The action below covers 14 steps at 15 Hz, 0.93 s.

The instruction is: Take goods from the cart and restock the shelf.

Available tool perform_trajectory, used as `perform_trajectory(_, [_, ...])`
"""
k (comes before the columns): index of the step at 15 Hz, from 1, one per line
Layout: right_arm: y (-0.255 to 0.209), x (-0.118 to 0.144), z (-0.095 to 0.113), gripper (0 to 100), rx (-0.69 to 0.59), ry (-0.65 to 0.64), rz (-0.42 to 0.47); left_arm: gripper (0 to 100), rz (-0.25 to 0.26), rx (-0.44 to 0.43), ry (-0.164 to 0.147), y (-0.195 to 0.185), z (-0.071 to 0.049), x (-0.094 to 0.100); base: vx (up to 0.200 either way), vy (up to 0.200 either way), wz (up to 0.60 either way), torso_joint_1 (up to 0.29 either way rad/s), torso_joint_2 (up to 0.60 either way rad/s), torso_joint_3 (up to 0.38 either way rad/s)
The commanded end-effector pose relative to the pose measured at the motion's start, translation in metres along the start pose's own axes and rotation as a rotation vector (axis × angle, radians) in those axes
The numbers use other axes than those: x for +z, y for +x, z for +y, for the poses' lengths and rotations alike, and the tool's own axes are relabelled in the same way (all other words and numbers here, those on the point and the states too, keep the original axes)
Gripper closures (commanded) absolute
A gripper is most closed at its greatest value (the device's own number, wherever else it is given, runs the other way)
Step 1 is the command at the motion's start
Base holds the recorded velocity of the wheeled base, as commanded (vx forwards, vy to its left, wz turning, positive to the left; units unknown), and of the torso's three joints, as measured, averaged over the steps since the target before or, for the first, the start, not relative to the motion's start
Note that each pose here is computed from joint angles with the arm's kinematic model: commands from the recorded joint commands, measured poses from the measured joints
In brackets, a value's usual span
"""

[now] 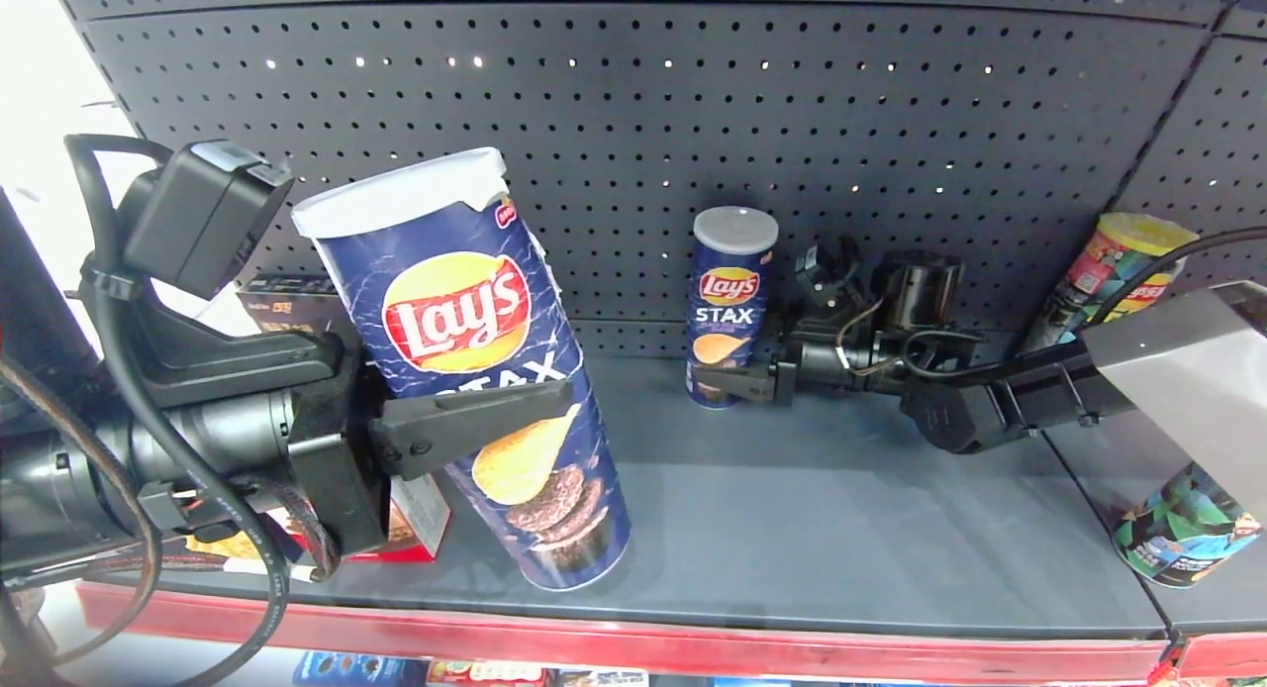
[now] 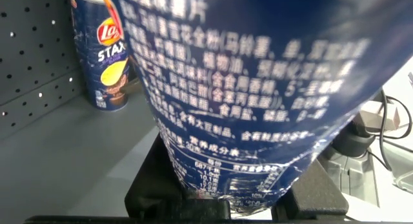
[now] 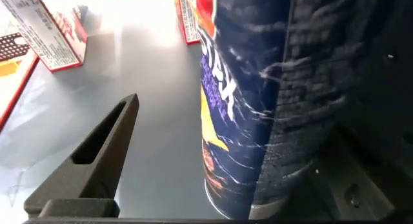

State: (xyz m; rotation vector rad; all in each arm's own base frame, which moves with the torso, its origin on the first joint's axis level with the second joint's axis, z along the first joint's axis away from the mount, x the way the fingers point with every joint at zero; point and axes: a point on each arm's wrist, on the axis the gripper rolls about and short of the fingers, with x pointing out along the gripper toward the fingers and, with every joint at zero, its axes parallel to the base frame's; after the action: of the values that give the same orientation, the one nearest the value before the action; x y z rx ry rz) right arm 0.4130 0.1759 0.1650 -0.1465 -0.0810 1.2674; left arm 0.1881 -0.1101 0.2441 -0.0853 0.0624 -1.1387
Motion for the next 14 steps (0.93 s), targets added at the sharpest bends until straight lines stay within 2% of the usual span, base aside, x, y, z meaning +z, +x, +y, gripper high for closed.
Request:
perform_trajectory(1, [0.004,-0.005,-0.003,0,0.002,-0.001,-0.001,100,0.004,-0.001,-0.003,0.0,0.0,-0.001,0.0,0.0,0.0,0.0,0.0,0.0])
perform_trajectory(5, [0.013,-0.016,-0.006,0,0.009,0.005,0.003,100,0.006,0.002,-0.006,-0.001,0.0,-0.002,0.0,0.0,0.0,0.0,0.0,0.0])
perform_trajectory(6, [0.013,-0.017,-0.007,100,0.006,0.007,0.004,100,0.008,0.003,-0.007,-0.001,0.0,-0.003,0.0,0.0,0.0,0.0,0.0,0.0])
perform_trajectory(14, [0.012,-0.019,-0.006,100,-0.031,0.01,0.015,100,0.008,0.006,-0.007,-0.001,0.0,-0.003,0.0,0.0,0.0,0.0,0.0,0.0])
